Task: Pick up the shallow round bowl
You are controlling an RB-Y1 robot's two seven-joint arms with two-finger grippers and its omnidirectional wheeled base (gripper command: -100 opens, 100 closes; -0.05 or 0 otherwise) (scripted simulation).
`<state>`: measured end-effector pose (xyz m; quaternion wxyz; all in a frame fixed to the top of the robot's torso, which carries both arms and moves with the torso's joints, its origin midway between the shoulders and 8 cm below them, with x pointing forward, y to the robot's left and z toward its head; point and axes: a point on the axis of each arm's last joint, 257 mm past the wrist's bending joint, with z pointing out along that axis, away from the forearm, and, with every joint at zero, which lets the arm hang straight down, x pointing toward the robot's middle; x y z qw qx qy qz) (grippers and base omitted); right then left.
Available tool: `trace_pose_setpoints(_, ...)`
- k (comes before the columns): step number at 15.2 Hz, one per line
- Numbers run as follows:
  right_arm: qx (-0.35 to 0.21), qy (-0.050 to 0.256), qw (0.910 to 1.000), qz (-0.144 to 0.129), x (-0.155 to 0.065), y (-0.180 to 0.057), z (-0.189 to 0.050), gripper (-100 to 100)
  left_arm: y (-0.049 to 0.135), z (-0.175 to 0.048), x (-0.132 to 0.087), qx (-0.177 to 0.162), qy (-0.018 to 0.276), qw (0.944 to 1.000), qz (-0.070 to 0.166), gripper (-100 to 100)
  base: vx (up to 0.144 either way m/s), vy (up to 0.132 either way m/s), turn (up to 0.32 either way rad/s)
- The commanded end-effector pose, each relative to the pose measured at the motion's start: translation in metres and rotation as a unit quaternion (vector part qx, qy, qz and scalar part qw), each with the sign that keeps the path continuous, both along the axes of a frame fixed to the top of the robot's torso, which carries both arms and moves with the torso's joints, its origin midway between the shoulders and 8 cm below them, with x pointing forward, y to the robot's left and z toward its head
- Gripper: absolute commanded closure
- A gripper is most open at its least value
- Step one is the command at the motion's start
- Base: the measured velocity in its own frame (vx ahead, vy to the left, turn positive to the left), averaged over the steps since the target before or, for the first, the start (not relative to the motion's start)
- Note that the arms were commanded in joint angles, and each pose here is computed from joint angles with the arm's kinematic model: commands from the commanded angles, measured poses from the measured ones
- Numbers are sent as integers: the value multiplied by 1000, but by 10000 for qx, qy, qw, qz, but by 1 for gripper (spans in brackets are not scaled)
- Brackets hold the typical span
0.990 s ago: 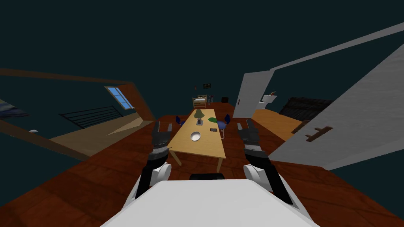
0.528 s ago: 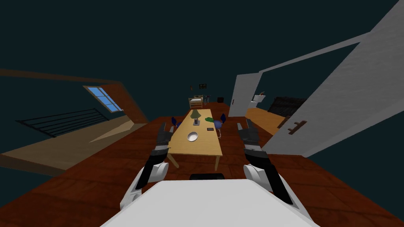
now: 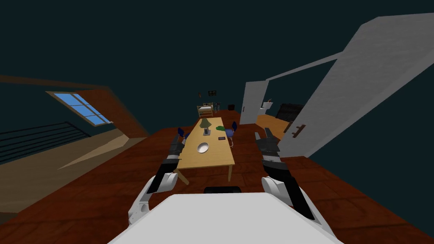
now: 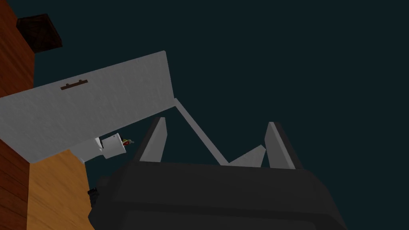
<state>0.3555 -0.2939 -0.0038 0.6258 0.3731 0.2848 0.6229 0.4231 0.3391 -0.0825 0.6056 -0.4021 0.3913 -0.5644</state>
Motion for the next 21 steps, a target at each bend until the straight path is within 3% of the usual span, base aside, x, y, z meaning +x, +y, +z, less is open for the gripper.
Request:
trace_pose_setpoints(1,0,0,10000,0,0,0,0,0,19,-20,9,-27,329,9993,147,-100,-17,-4,-136)
trace_pose_setpoints(2,0,0,10000,0,0,0,0,0,20,-22,9,-34,375,9992,157,-100,-19,-5,-173)
trace_pose_setpoints(3,0,0,10000,0,0,0,0,0,36,-33,15,-63,559,9980,276,-100,-23,-7,-297)
trace_pose_setpoints(4,0,-1,10000,1,0,0,0,0,38,-40,16,-82,674,9972,307,-100,-22,-2,-240)
trace_pose_setpoints(7,0,0,10000,0,0,0,0,0,75,-66,25,-207,1097,9919,604,-100,-27,-5,-207)
trace_pose_setpoints(9,0,-1,10000,1,0,0,0,0,79,-78,25,-241,1271,9894,656,-100,-23,-1,-160)
trace_pose_setpoints(10,0,0,10000,0,0,0,0,0,98,-90,27,-329,1453,9855,816,-100,-19,-7,-180)
trace_pose_setpoints(12,0,0,10000,0,0,0,0,0,100,-97,27,-352,1565,9834,851,-100,-17,-3,-146)
trace_pose_setpoints(13,0,0,10000,0,0,0,0,0,119,-108,28,-460,1744,9783,1020,-100,-18,-5,-181)
trace_pose_setpoints(15,0,0,10000,1,0,0,0,0,122,-116,27,-486,1854,9758,1056,-100,-20,-4,-160)
trace_pose_setpoints(16,0,0,10000,0,0,0,0,0,141,-128,27,-611,2018,9698,1231,-100,-18,-6,-187)
trace_pose_setpoints(18,0,0,10000,0,0,0,0,0,143,-136,25,-640,2137,9665,1268,-100,-17,-3,-143)
trace_pose_setpoints(19,0,0,10000,0,0,0,0,0,162,-148,23,-787,2309,9589,1451,-100,-18,-9,-219)
trace_pose_setpoints(20,0,-1,10000,1,0,0,0,0,164,-155,22,-813,2405,9558,1483,-100,-20,-7,-232)
trace_pose_setpoints(21,0,0,10000,0,0,0,0,0,164,-155,22,-814,2410,9556,1484,-100,-16,-1,-72)
